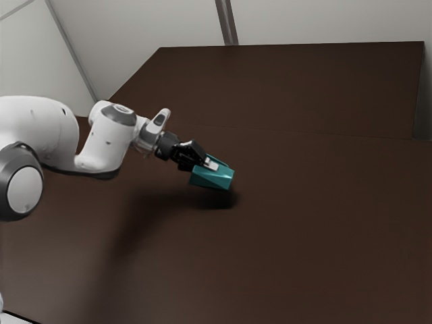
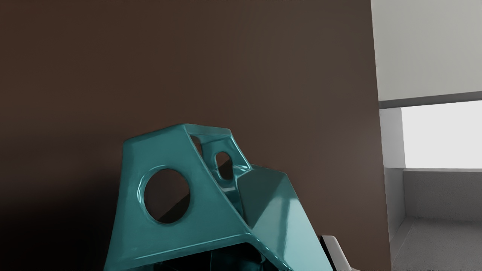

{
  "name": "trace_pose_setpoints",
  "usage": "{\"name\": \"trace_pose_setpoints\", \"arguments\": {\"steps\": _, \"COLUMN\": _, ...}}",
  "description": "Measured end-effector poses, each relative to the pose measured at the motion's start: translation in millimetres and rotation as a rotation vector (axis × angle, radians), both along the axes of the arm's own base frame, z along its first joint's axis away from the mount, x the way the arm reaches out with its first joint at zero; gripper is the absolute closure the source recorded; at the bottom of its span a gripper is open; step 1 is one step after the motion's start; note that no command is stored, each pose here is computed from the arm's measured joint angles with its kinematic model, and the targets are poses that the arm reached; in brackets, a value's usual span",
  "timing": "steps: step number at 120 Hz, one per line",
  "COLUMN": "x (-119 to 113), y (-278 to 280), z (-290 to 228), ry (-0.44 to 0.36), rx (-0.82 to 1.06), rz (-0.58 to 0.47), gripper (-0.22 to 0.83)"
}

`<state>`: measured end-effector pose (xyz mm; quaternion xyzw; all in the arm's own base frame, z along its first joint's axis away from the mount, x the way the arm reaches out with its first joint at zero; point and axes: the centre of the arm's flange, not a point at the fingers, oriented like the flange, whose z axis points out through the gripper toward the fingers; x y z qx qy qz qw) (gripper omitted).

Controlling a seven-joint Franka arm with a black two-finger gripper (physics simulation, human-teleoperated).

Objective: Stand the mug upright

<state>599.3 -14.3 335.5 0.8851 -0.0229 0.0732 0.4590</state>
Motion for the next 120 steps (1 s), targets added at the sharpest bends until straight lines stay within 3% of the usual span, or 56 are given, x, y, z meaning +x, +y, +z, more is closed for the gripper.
{"name": "trace_pose_setpoints", "arguments": {"steps": 27, "x": -15, "y": -4, "z": 81, "ry": -0.127, "rx": 0.236, "rz": -0.142, "gripper": 0.78}}
{"name": "trace_pose_setpoints", "arguments": {"steps": 62, "x": -37, "y": -2, "z": 115, "ry": -0.163, "rx": 0.738, "rz": -0.309, "gripper": 0.79}}
{"name": "trace_pose_setpoints", "arguments": {"steps": 87, "x": -45, "y": -18, "z": 113, "ry": -0.183, "rx": 0.932, "rz": -0.335, "gripper": 0.79}}
{"name": "trace_pose_setpoints", "arguments": {"steps": 120, "x": -42, "y": -18, "z": 99, "ry": -0.162, "rx": 1.012, "rz": -0.282, "gripper": 0.78}}
